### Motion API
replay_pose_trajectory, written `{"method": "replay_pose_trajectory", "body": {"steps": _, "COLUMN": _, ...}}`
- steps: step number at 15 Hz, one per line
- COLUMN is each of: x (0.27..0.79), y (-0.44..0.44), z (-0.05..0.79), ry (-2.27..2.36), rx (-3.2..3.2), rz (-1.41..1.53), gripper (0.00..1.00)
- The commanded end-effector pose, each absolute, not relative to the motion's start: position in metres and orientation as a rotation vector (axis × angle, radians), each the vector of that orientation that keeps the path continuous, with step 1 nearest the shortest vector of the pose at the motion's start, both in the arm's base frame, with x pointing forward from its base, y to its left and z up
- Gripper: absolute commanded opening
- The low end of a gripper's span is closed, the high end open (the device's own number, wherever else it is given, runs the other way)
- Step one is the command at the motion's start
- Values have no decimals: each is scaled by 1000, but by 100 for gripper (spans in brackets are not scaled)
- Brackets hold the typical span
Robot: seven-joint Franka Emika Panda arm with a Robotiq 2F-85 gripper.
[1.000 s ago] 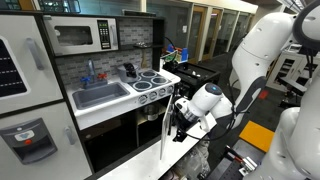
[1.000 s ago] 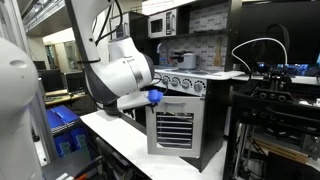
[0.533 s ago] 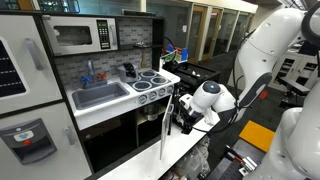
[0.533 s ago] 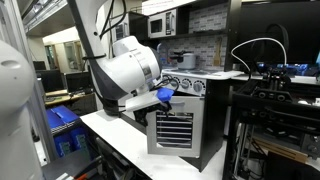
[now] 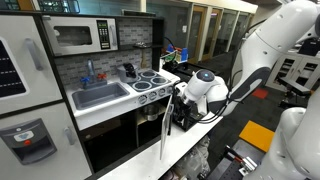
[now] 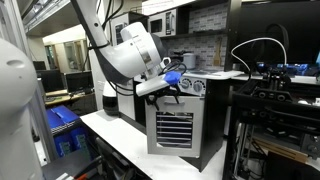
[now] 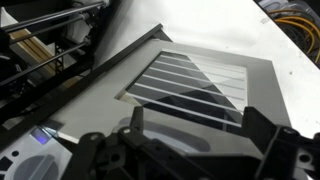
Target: Move the pot from the stove and put it in the stove cabinet
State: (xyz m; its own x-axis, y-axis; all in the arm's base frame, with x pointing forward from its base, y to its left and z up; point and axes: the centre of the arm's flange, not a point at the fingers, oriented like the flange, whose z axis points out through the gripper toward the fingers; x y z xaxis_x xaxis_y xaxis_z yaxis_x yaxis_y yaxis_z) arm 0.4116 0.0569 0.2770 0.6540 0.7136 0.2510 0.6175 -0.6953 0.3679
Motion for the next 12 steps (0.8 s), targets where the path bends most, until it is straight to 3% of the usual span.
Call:
{"method": "replay_pose_trajectory", "body": {"steps": 1, "x": 442, "y": 63, "z": 289, "ry": 1071, "rx": 2574, "rz": 562, "gripper": 100}}
{"method": "replay_pose_trajectory", "body": {"steps": 12, "x": 451, "y": 66, "z": 303, "ry": 1078, "rx": 2428, "rz": 658, "gripper": 100}}
